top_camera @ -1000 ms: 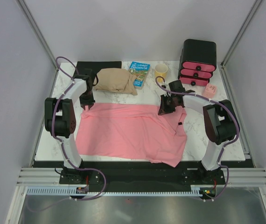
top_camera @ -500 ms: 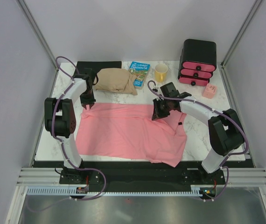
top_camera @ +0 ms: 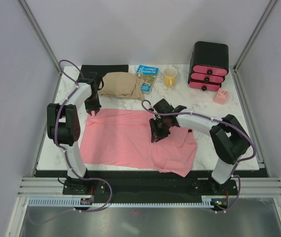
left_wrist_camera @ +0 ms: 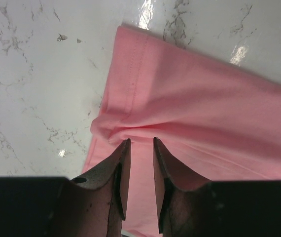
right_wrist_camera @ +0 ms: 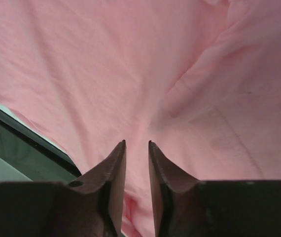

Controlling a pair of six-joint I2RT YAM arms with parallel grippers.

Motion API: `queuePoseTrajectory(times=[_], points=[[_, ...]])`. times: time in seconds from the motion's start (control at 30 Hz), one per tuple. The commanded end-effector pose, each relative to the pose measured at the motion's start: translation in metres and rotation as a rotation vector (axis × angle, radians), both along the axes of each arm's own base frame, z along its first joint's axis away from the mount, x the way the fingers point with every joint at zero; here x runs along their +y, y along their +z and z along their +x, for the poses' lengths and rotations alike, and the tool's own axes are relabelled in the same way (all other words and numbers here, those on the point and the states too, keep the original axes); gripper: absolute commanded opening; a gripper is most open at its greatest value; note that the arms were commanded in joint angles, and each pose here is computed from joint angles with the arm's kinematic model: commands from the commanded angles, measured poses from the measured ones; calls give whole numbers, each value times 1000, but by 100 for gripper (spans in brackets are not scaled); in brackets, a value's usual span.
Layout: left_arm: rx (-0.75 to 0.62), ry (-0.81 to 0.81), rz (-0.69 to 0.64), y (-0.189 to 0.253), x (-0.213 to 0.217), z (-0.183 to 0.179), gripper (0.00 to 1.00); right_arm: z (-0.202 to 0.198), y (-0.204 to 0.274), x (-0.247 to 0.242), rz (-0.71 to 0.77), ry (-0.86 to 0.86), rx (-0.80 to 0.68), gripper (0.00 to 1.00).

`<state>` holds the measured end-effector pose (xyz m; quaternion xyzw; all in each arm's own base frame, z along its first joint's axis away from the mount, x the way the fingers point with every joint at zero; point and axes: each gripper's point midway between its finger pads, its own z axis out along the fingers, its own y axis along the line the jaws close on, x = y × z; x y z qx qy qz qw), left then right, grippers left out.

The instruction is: Fold and stack the t-shirts

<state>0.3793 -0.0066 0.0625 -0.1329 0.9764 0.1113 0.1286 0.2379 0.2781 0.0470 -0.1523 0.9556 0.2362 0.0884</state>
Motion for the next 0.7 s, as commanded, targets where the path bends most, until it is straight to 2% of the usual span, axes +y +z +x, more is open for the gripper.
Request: queuePoseTrajectory(times=[0.0, 0.13, 0.2, 0.43, 0.53, 0.63, 0.67], points=[[-70, -25, -17, 19, -4, 15, 32, 4, 20, -1, 4, -59, -41, 35], [-81, -20, -18, 23, -3, 13, 32, 30, 66, -6, 21, -106, -225, 36], [-94, -17, -21, 27, -3, 11, 33, 46, 76, -20, -20, -144, -315, 40], [-93, -26, -41, 25, -6, 5, 36, 87, 59, -66, -98, -272, -362, 40], [-69, -29, -45, 17, -7, 4, 34, 104, 42, -84, -151, -314, -354, 36], [-61, -28, -49, 13, -9, 6, 24, 112, 20, -99, -243, -319, -337, 33], [-57, -29, -52, 10, -9, 9, 14, 113, 11, -102, -267, -320, -323, 33]])
